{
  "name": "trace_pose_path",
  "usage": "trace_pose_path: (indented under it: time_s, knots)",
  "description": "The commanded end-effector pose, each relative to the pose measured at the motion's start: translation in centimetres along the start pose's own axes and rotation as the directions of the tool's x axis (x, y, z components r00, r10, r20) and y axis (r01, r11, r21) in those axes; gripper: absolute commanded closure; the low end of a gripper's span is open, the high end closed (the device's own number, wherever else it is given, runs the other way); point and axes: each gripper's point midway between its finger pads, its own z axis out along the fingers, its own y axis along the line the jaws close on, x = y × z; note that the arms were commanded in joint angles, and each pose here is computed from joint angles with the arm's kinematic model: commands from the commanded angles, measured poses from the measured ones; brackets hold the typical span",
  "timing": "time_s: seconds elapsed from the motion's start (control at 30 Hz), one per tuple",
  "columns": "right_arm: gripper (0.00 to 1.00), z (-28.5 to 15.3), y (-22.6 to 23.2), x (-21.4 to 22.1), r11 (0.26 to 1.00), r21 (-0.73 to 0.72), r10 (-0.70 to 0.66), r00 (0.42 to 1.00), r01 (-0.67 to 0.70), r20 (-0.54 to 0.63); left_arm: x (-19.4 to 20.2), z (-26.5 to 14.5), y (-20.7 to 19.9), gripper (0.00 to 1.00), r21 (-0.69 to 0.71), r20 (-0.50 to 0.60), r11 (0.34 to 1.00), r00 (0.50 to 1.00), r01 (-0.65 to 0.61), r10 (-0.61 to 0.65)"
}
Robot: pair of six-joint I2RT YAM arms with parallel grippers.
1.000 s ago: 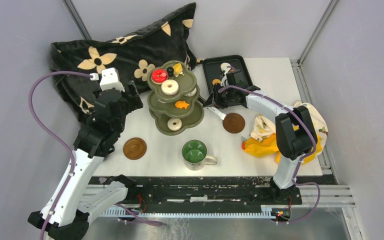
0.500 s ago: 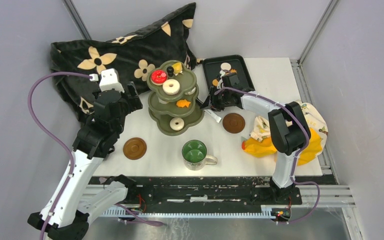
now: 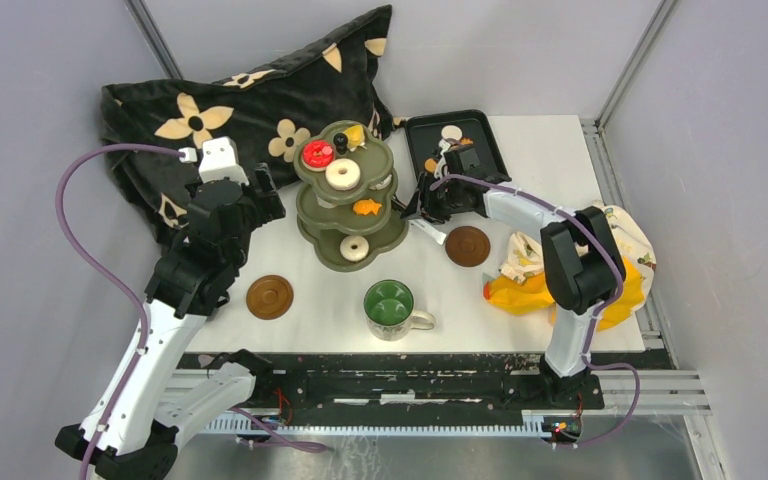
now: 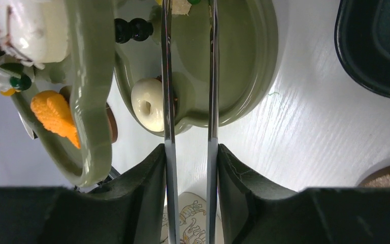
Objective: Serve the afternoon tea
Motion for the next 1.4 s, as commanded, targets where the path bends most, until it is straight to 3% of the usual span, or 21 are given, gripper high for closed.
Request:
trace_pose_path:
  time_s: [0.0,0.37,0.5,0.7,0.83,1.13,1.37]
  knots:
    - [0.57,-3.9,3.9,-2.3,0.993,-0.052,-0.101,0.989,0.107,0.108,-1.5,-0.2,-0.4,0.14,0.019,0.039,0.998,0.997,0.065,-0.066]
    - [0.56,-9.6,0.8,-0.5,0.995,0.014,-0.095,0.981,0.094,0.168,-1.7,0.1,-1.0,0.14,0.037,0.035,0.997,0.997,0.062,-0.063]
    - [0.60,-13.6,-2.8,-0.6,0.984,0.161,-0.112,0.969,0.077,0.219,-1.6,0.1,-1.1,0.14,0.042,0.034,0.997,0.997,0.066,-0.068]
    - [0.71,-20.9,-8.3,-5.0,0.923,0.383,-0.149,0.898,-0.023,0.413,-1.6,0.3,-1.3,0.14,0.044,0.035,0.997,0.997,0.064,-0.066]
    - [0.68,-24.0,-11.8,-9.5,0.829,0.548,-0.239,0.815,-0.111,0.527,-1.5,0.6,-1.5,0.14,0.047,0.034,0.997,0.997,0.061,-0.062]
    - [0.64,-22.9,-19.1,-18.7,0.684,0.690,-0.308,0.765,-0.235,0.566,-1.7,0.7,-1.1,0.14,0.023,0.042,0.999,0.998,0.040,-0.041]
    - [0.58,-20.1,-24.8,-22.2,0.612,0.742,-0.324,0.768,-0.275,0.552,-1.6,0.9,-0.8,0.14,0.006,0.040,0.999,0.999,0.031,-0.032]
